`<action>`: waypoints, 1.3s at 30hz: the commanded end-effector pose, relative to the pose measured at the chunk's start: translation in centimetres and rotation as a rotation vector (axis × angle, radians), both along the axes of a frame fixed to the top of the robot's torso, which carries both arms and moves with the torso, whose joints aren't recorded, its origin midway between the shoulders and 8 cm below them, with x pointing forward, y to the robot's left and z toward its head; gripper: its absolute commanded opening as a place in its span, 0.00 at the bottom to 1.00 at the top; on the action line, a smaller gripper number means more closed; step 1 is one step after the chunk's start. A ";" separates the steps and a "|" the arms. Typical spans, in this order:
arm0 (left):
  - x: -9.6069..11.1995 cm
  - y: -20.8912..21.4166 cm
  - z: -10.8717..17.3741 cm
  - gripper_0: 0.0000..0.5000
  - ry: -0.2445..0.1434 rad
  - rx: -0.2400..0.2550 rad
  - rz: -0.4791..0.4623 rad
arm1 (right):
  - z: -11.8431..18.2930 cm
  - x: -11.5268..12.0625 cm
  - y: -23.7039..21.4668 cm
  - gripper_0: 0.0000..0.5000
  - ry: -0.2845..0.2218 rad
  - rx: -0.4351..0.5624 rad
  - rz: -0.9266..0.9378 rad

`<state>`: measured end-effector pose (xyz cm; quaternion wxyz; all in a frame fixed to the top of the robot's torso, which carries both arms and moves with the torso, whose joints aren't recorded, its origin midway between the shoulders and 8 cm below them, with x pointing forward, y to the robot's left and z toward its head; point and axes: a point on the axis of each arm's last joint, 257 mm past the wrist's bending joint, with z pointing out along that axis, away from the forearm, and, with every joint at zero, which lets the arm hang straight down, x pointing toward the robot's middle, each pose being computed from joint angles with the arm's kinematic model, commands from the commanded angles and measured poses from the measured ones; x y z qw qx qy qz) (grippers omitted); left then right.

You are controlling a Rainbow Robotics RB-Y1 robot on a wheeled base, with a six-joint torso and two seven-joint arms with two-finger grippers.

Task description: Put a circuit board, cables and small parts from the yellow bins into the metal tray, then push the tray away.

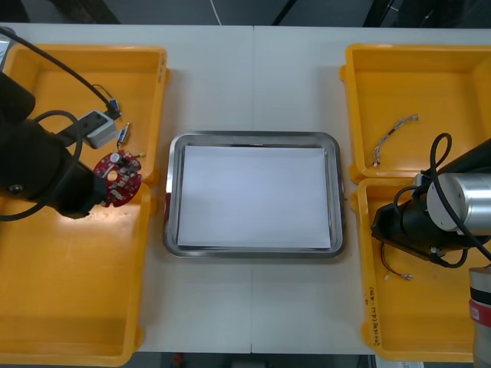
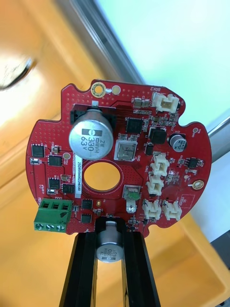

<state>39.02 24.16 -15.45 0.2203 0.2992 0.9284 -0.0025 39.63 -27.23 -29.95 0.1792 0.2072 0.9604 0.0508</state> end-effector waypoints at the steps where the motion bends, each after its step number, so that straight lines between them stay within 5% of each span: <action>1: 0.9 -4.0 1.6 0.00 -0.037 0.002 -0.100 | 0.0 0.2 1.0 1.00 -0.009 0.020 -0.036; 23: 3.4 -13.0 -3.5 0.00 0.004 0.046 -0.184 | -2.1 -0.4 1.1 1.00 -0.005 0.032 -0.036; 37: 4.3 -14.4 -8.3 0.01 0.035 0.078 -0.167 | -2.9 -1.2 1.1 1.00 0.016 0.038 -0.029; 38: 4.4 -14.5 -8.7 0.01 0.036 0.081 -0.164 | -2.9 -1.2 1.0 0.80 0.014 0.038 -0.028; 39: 4.5 -14.7 -9.0 0.00 0.034 0.085 -0.165 | -2.9 -1.3 1.1 0.43 0.016 0.039 -0.028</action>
